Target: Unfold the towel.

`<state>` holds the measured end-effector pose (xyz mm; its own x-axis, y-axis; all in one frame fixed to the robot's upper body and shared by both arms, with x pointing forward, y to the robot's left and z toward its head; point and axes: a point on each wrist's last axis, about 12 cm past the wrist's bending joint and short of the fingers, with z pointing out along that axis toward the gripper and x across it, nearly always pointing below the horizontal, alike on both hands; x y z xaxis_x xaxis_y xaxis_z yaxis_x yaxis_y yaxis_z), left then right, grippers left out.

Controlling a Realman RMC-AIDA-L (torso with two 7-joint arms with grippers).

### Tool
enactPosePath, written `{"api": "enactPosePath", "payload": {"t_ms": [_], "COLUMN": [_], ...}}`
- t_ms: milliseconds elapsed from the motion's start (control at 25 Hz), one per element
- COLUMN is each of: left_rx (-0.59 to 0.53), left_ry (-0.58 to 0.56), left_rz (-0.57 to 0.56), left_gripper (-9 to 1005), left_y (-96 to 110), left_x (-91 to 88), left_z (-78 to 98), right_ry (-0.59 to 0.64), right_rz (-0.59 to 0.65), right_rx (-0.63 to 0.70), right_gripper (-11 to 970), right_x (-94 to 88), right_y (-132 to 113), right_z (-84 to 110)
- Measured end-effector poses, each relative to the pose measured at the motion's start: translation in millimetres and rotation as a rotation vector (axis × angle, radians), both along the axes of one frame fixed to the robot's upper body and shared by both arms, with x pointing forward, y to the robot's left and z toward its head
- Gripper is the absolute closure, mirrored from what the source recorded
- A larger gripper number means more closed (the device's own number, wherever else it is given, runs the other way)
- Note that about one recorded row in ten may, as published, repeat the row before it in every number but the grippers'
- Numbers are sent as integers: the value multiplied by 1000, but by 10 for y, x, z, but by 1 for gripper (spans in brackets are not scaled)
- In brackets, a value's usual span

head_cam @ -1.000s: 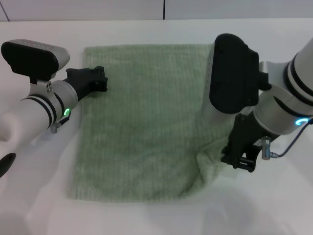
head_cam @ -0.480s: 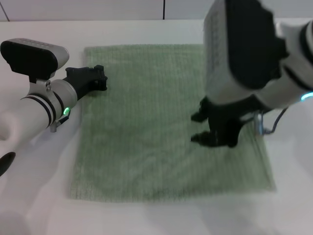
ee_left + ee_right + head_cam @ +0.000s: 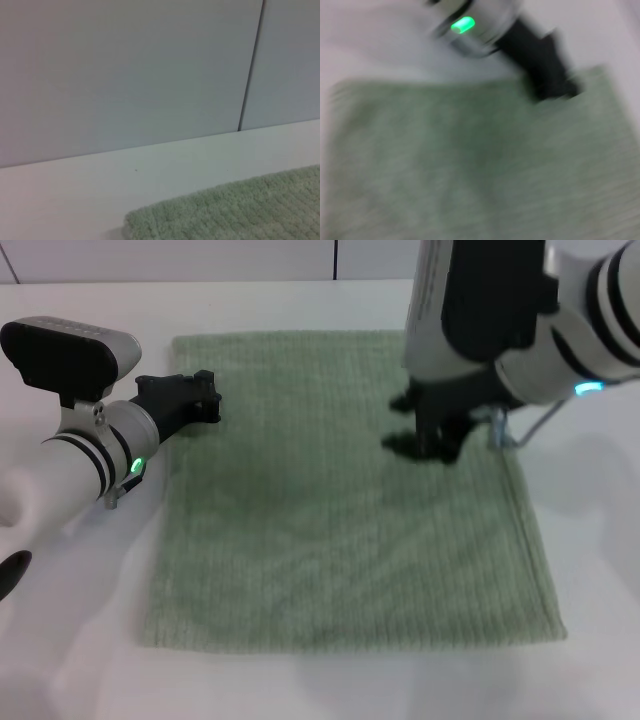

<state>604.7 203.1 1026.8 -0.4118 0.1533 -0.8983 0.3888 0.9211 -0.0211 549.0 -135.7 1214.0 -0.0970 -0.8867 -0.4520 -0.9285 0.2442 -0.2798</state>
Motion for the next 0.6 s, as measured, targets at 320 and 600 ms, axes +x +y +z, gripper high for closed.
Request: {"api": "enactPosePath", "payload": {"t_ms": [320,600], "left_rx": [-156,-332], "left_ry": [-147,-433], "left_rz": [0,64], "left_gripper": [998,998], "left_y": [74,428], "left_x": [-148,-453], "left_z": [111,287], "right_ry": [-302,-524], "right_rz": [-145,-261], "right_rx": [249,431], "right_gripper": [595,595], "right_x": [287,382], "right_y": [-101,-172], "right_z": [-11,-182]}}
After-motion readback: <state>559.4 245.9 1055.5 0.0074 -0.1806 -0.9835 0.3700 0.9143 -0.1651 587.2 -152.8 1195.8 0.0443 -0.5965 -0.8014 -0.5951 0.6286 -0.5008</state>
